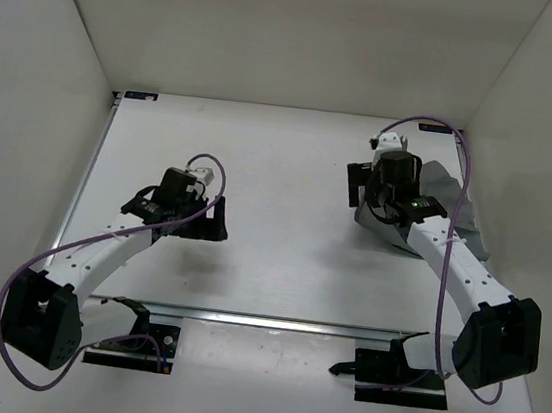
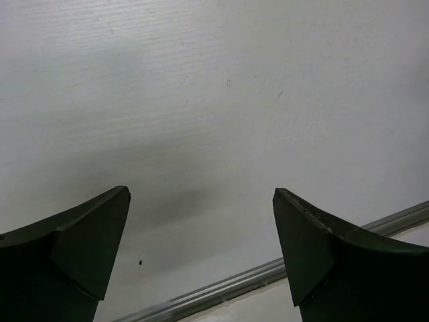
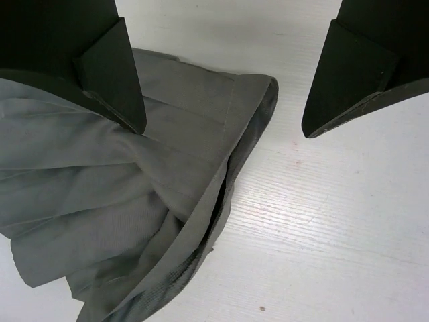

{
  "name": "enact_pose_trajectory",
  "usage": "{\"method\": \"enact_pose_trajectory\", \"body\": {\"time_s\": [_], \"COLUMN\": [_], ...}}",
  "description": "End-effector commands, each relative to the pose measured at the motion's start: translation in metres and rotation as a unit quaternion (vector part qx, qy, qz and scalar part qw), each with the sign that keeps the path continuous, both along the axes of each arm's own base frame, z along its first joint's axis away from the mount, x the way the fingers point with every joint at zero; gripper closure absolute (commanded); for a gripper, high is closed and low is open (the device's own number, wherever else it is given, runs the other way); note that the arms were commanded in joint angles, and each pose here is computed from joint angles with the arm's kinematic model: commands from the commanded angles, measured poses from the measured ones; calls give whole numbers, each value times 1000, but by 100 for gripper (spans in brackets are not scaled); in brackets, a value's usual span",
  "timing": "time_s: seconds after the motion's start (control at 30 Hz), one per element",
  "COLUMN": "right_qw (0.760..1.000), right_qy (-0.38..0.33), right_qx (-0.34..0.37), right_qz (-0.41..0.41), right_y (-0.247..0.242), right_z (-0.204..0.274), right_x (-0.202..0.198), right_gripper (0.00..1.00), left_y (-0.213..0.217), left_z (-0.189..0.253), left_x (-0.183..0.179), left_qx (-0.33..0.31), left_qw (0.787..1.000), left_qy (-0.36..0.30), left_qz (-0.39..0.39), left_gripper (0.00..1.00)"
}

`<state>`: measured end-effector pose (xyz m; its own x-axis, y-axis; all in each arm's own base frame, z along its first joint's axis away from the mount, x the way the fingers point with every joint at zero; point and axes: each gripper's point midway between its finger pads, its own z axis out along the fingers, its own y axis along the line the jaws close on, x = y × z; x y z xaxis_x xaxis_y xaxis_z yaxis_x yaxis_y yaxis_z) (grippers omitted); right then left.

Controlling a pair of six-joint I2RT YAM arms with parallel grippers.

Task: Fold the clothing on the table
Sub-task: Grab the skirt from the pile

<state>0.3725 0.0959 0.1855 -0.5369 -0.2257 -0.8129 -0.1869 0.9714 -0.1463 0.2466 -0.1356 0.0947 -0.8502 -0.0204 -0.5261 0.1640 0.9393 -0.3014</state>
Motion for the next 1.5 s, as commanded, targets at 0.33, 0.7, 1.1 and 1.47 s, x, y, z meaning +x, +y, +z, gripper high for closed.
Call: {"method": "enact_pose_trajectory", "body": {"time_s": [0.33,0.7,1.1,1.47], "right_qw": [999,998,996,992], "right_qy": [20,69,77,-3], "right_qx": [35,5,-33,66], "right_qz": [-7,13,-35,105], "right_y": [-1,9,2,59], "right_z": [-19,-61,-101,-10], "right_x": [-34,-58,-31,-43], "right_gripper": [71,1,81,100], "left_y": [6,2,6,10], "left_z": [64,45,45,45], "left_x": [18,13,13,11], "left_qx": [-67,-101,-95,-91], "left_qw": [987,985,985,985], "left_qy": [-142,-133,-136,-136], "left_qz": [27,37,48,55], "left_gripper": [71,43,42,43]}}
